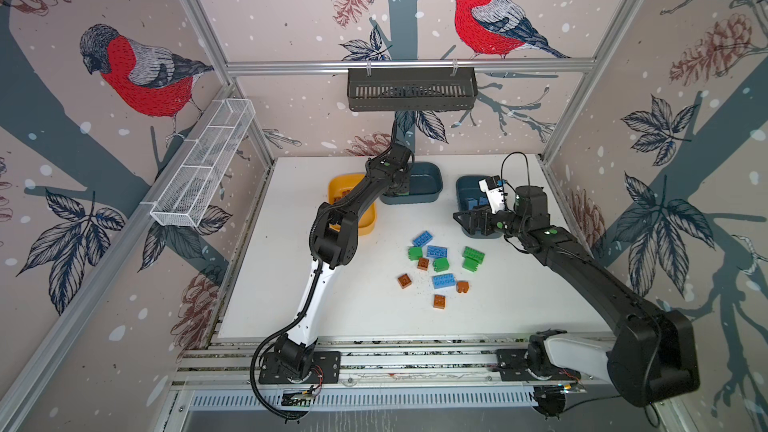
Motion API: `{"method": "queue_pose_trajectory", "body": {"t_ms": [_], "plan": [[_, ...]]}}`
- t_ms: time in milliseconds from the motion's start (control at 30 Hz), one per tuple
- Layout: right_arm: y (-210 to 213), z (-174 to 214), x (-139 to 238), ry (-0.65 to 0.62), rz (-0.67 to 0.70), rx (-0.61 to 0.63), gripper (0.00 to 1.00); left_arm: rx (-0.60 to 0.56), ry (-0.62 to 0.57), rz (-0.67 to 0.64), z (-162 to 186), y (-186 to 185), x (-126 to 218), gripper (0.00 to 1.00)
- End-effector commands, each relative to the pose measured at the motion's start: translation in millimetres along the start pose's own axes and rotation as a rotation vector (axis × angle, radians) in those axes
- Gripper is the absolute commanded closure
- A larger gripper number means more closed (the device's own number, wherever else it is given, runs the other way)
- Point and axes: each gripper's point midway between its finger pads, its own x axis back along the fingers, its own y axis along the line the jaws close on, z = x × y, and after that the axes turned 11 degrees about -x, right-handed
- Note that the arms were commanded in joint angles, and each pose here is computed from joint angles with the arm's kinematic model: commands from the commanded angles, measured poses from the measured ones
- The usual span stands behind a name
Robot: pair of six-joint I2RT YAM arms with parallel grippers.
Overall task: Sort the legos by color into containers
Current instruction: 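Carry the green brick into the middle teal tub and release, then lower the left gripper onto a brown brick and grasp it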
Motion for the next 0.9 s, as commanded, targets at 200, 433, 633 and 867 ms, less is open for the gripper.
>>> {"method": "queue_pose_trajectory", "body": {"t_ms": [200, 433, 633, 867], "plan": [[-2.0, 1.0, 1.8, 0.000, 0.015, 0.009, 0.01, -0.030, 0.003, 0.077, -8.1, -9.0, 44.1, 0.31], [-1.2, 4.6, 2.7, 0.005, 0.013, 0.006, 0.00, -0.098, 0.069, 0.117, 41.0, -35.3, 94.0, 0.28], [-0.5, 14.3, 4.7, 0.026, 0.010, 0.003, 0.01, -0.119, 0.145, 0.148, 108.7, -58.6, 127.8, 0.27], [1.8, 29.4, 9.0, 0.049, -0.002, -0.009, 0.01, 0.002, 0.225, 0.156, 178.7, -80.5, 154.0, 0.25]]}}
